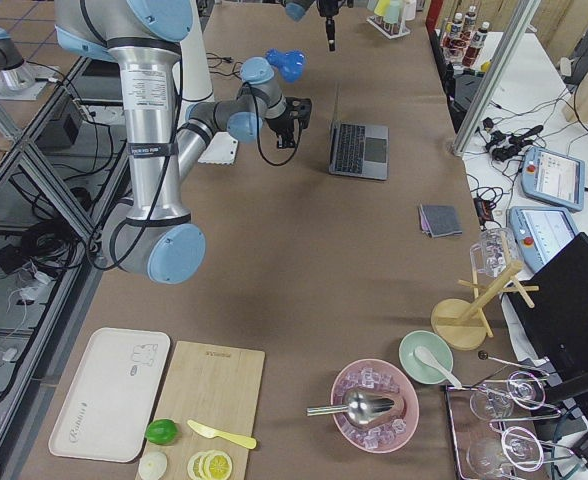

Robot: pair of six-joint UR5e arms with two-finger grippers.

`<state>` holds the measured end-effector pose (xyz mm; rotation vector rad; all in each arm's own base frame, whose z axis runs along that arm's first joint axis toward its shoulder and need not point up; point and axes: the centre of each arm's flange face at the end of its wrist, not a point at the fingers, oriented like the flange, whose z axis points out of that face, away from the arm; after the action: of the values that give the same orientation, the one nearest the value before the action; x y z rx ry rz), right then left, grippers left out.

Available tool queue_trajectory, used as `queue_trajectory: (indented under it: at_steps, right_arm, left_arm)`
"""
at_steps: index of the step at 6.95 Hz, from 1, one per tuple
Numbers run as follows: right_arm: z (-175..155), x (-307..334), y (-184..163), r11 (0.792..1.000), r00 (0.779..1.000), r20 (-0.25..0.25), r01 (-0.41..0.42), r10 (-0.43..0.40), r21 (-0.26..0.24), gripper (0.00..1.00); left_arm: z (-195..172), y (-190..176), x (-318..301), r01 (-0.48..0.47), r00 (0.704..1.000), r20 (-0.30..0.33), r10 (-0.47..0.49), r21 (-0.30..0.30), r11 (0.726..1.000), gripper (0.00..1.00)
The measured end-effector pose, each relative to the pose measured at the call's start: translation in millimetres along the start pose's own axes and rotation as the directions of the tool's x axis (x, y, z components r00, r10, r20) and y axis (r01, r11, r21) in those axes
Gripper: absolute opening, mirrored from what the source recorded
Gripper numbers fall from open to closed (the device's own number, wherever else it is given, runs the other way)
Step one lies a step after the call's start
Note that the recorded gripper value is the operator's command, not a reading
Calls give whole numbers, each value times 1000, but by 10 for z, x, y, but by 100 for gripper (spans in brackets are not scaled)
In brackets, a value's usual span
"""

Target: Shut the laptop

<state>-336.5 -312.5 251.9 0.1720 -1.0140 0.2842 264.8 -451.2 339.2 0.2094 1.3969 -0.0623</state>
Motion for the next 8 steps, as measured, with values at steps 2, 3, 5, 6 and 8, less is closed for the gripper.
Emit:
queue_trajectory:
  at_steps: [2, 3, 5, 6, 8]
  right_arm:
    - [-10, -637, 253, 995, 994, -44, -96, 97, 10, 0]
    - [13, -830, 431, 993, 992, -43, -114, 115, 27, 0]
    - [67, -978, 514, 992, 992, -39, -116, 118, 50, 0]
    - [113, -1034, 380, 991, 992, -41, -113, 117, 77, 0]
    - [276, -1097, 23, 986, 993, -47, -103, 110, 130, 0]
  left_arm:
    - [374, 231, 311, 71, 997, -31, -72, -12, 997, 0]
    - [498, 312, 471, 108, 993, -51, -108, -19, 994, 0]
    - [756, 421, 815, 159, 983, -90, -159, -9, 987, 0]
    - [863, 449, 974, 176, 979, -108, -175, -5, 984, 0]
    - [957, 458, 1165, 187, 974, -129, -186, -6, 982, 0]
